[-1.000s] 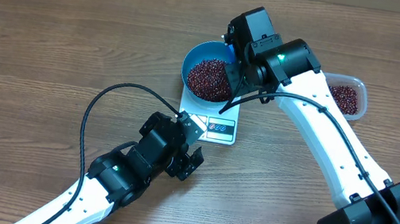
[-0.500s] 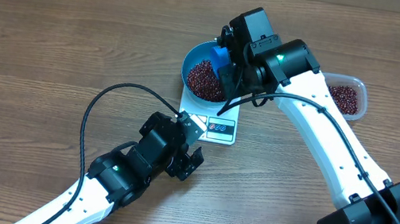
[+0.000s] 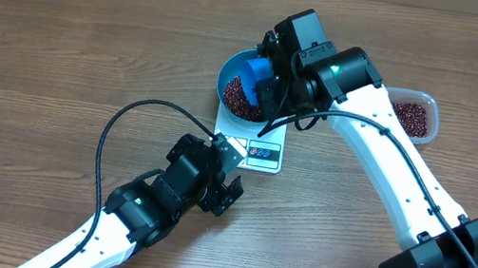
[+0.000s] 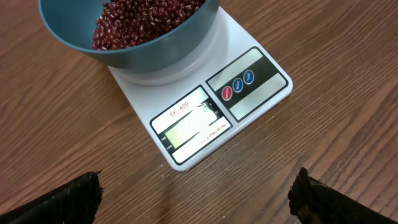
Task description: Scoop item into bowl and weigh 150g on scale
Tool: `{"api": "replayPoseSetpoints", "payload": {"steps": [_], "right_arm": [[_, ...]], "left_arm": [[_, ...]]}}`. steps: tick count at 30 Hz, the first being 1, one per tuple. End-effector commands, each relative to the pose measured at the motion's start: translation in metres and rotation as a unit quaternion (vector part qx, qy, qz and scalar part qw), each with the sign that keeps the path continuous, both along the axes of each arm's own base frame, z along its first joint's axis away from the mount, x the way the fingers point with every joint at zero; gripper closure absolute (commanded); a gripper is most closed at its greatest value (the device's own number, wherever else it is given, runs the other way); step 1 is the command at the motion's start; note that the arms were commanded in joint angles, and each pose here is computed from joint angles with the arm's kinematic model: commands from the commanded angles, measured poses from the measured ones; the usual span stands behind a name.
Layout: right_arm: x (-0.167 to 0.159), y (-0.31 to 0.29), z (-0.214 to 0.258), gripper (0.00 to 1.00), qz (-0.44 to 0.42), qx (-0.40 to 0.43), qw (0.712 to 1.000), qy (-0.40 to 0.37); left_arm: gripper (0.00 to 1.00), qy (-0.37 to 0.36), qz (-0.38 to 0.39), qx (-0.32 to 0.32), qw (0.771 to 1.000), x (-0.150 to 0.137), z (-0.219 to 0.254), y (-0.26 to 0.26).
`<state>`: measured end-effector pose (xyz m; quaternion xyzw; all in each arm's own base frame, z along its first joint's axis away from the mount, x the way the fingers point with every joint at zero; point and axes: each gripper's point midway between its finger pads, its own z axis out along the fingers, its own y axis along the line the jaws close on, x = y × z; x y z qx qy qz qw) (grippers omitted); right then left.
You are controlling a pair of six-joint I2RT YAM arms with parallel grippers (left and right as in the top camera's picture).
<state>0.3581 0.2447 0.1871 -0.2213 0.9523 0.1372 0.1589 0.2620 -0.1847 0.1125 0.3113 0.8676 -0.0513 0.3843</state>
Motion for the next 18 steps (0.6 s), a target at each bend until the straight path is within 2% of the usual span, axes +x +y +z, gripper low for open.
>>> {"api": "replayPoseSetpoints", "payload": {"steps": [1, 18], "right_arm": [[0.005, -0.002, 0.028, 0.96, -0.012, 0.027, 0.999, -0.025], [0.012, -0.020, 0.027, 0.96, -0.034, 0.023, 0.999, -0.019]], "left_arm": [[0.01, -0.003, -0.002, 0.003, 1.000, -0.001, 0.000, 0.002], [0.00, -0.003, -0.002, 0.003, 1.000, -0.001, 0.000, 0.002]]}}
